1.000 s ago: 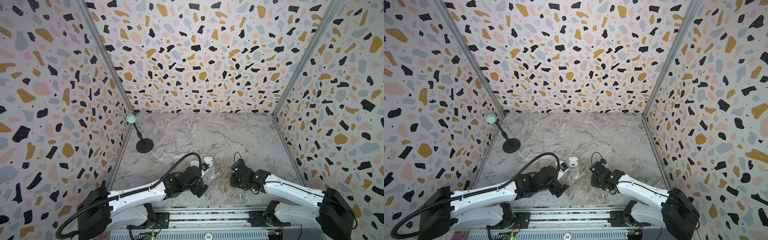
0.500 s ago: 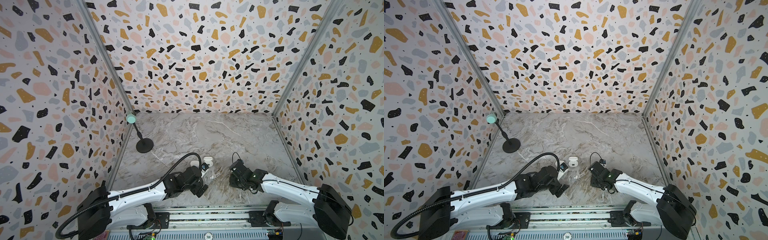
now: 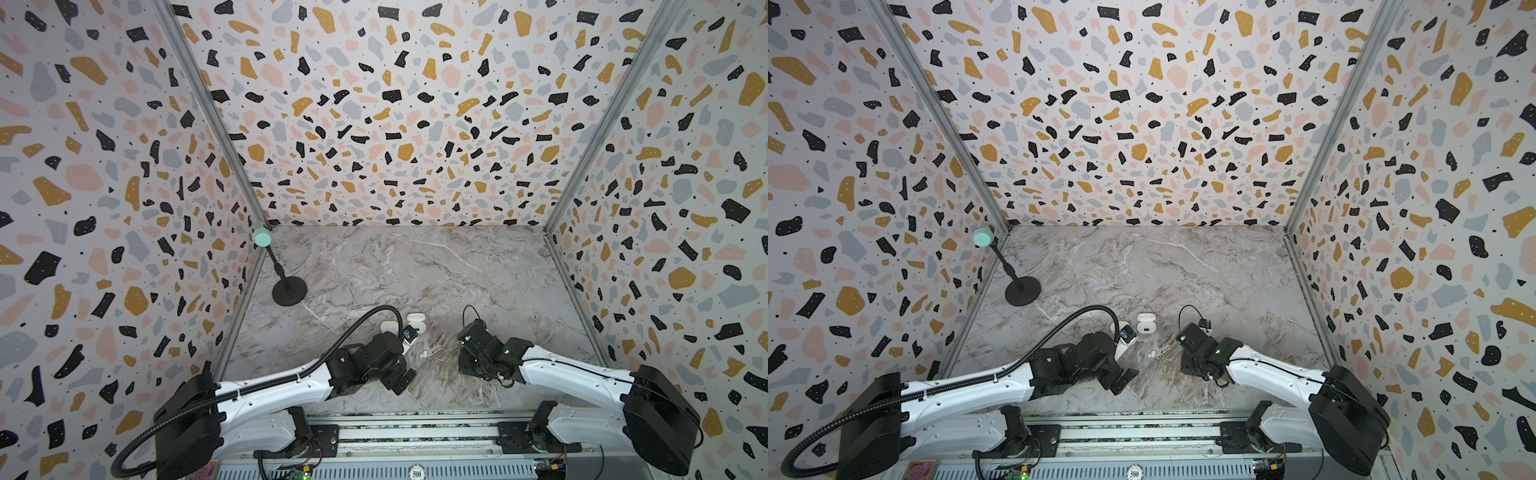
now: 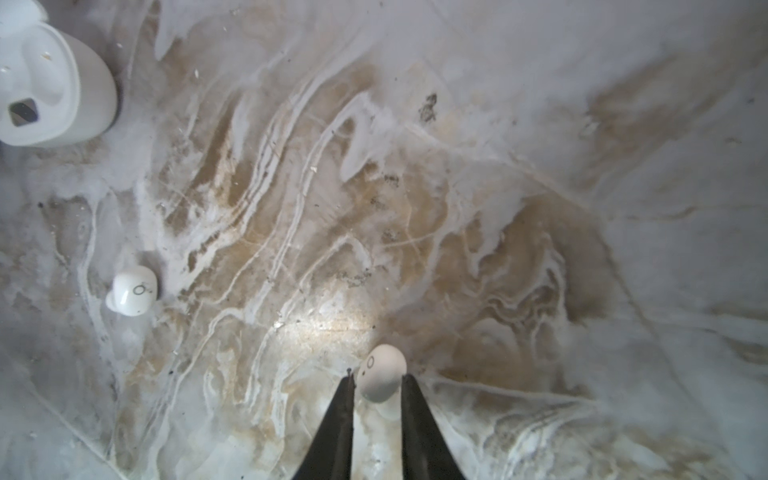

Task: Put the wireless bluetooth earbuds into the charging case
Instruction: 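Lower the open right gripper down around the white earbud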

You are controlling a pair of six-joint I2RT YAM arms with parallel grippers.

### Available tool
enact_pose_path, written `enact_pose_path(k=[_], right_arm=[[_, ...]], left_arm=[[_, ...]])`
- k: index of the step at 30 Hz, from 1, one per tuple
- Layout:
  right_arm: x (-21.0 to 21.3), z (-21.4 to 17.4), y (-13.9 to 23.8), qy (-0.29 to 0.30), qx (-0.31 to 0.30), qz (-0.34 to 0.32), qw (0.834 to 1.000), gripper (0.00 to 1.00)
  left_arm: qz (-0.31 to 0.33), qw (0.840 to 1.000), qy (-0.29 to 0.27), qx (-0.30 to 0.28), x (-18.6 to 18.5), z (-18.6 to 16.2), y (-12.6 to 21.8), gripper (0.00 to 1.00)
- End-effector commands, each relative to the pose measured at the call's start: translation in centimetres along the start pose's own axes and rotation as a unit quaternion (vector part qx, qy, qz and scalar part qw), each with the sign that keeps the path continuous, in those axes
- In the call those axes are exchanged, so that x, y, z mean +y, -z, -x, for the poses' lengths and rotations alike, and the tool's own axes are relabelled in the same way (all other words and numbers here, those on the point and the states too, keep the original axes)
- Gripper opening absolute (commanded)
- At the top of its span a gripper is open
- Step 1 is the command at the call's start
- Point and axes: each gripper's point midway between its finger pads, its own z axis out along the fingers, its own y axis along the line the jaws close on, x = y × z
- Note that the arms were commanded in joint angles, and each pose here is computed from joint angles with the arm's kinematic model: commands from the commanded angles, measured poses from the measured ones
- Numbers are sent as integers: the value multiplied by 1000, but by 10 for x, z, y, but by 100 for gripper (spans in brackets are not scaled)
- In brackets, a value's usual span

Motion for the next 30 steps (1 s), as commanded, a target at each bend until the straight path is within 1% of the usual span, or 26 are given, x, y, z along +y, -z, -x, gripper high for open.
enact_pose_path(k=[1, 20, 30], right_arm=[[-2, 2, 0, 7, -7, -10, 1000, 21], [-2, 1, -6, 12, -2, -12, 1000, 18], [3, 0, -7, 30, 1, -1, 1000, 18]], left_arm=[[-10, 1000, -5, -17, -5, 13, 5, 100], [-11, 1000, -5, -10, -6, 10, 3, 100], [-13, 1000, -5, -10, -6, 10, 3, 100]])
